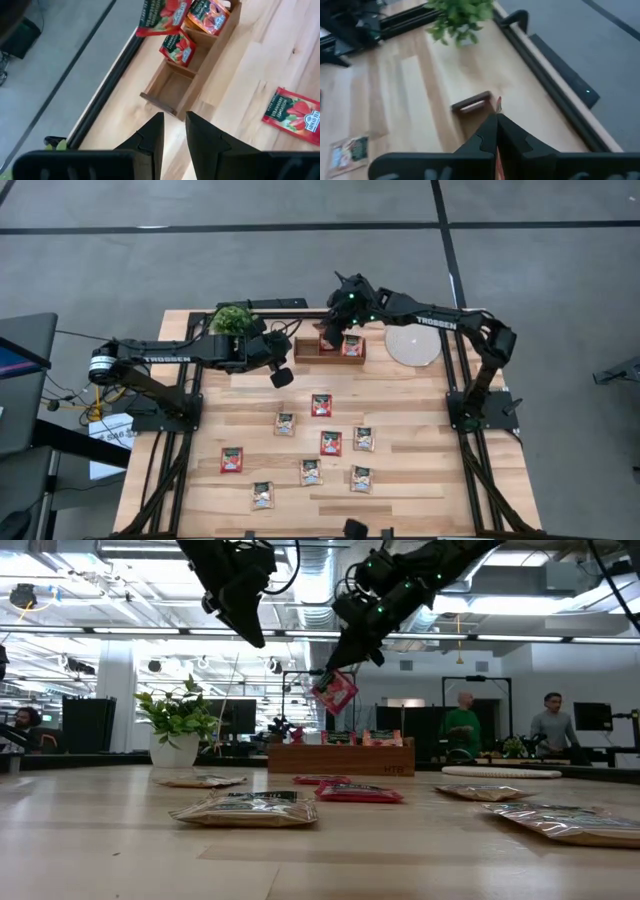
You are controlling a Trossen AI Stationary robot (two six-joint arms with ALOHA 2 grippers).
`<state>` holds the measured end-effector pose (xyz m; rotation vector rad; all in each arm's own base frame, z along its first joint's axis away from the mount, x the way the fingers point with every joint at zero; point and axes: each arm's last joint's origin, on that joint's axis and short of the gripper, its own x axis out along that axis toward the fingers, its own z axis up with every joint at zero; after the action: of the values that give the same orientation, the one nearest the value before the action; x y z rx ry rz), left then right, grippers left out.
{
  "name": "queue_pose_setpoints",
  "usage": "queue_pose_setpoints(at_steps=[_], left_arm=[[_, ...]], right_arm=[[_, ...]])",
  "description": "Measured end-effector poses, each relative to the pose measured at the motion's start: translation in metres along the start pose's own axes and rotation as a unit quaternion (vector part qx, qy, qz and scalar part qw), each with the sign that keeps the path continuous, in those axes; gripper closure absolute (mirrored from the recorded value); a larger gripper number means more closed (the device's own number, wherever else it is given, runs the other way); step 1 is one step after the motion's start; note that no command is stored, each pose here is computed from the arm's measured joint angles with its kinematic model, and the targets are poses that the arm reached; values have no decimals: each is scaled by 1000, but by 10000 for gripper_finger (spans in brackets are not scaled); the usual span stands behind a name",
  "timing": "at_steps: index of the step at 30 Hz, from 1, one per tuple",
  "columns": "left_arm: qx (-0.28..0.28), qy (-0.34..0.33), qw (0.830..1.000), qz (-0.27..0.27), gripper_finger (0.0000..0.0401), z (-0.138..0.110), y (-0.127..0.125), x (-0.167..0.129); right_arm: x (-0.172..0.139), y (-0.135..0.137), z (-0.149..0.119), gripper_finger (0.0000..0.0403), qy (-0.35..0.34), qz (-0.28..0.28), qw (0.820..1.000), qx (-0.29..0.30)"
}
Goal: Pick & Place Tea
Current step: Put the red tea bag into the middle section of the wooden organizer
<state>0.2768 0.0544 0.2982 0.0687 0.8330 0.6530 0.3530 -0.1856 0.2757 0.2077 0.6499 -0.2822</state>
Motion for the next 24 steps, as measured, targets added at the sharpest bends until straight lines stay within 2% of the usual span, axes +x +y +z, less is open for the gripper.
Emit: queue_pose_setpoints(at_steps=[3,7,14,19,24], left_arm=[[1,1,1000,0,327,0,0,0],[0,0,1000,0,327,0,0,0],[-1,0,1000,-1,327,0,0,0],[-10,0,1000,-1,327,0,0,0],[-5,-9,1000,-5,327,2,0,0]], right_arm=[[-11,-15,0,403,2,0,1000,11],[-35,-28,10,403,-37,15,999,15],[-58,-26,23,403,-110,34,993,-13],[-64,-27,-7,403,-155,53,986,17],[-77,-25,-39,403,-244,57,967,36]])
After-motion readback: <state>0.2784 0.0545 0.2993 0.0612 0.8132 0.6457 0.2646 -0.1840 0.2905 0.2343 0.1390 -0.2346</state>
